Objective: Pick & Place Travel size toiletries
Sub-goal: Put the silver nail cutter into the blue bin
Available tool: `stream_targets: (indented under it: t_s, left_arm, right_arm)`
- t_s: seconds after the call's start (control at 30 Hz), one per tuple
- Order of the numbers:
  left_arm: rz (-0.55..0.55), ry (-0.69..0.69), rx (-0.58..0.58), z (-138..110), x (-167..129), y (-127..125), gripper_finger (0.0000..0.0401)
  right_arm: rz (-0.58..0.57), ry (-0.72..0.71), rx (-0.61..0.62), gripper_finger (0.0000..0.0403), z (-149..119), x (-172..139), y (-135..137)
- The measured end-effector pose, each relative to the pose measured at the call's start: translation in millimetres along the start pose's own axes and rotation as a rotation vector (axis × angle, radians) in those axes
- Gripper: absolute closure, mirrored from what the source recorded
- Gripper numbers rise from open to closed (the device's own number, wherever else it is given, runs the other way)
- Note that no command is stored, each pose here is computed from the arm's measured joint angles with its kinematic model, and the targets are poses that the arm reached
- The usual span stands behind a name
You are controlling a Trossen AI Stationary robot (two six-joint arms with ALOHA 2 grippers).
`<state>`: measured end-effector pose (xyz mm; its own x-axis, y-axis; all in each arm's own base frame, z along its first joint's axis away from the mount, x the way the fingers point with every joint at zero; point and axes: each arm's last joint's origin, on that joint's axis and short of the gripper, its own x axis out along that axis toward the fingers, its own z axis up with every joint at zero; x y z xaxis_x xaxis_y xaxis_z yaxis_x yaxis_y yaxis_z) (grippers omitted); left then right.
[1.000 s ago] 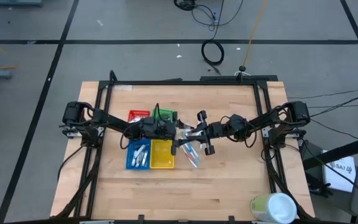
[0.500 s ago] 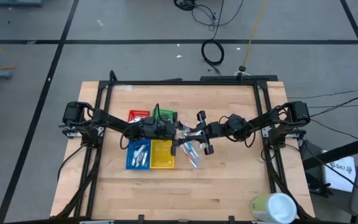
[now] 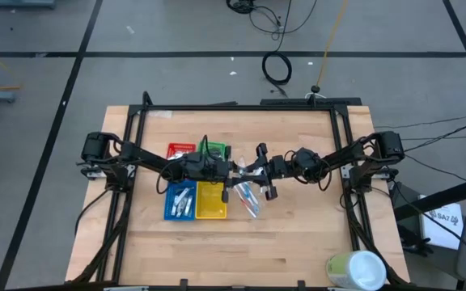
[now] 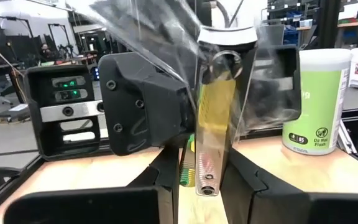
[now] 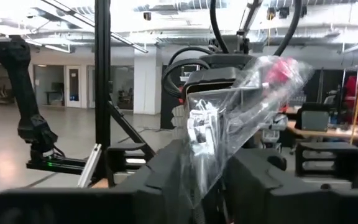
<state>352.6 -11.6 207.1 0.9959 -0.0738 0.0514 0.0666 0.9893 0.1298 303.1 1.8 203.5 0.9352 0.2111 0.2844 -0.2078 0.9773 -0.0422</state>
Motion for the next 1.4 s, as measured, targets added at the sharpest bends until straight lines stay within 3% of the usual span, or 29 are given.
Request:
stream_targets:
  t_s: [0.17,0.37,0.57,0.7,0.9,1.07,1.23,1.4]
  left_arm:
    - [-0.009,0.000,-0.005,3,-1,1,0.0335]
    - [-0.009,0.013,0.005,24,-17,2,0.0335]
    - [0.013,0.027,-0.004,39,-49,-4,0.0335]
    - [0.037,0.075,-0.052,36,-82,-17,0.0335]
    - [-0.051,0.205,-0.261,17,-132,-48,0.0335]
    - [-0.047,0.395,-0.552,1,-165,-73,0.0335]
    - [0.061,0.650,-0.920,-16,-186,-89,0.0335]
    - [0.245,0.721,-1.050,-27,-193,-91,0.0333]
  right_arm:
    - [-0.002,0.015,0.017,0.0230,3,-5,0]
    - [-0.021,0.059,0.000,0.0165,20,-25,5]
    - [-0.057,0.047,-0.009,0.0146,39,-55,11]
    - [-0.110,0.030,-0.014,0.0152,43,-75,14]
    - [-0.226,0.014,-0.052,0.0163,44,-90,14]
    - [-0.263,0.026,-0.073,0.0171,43,-94,14]
    - [-0.261,0.028,-0.085,0.0177,42,-94,14]
    - [-0.263,0.024,-0.092,0.0183,42,-93,14]
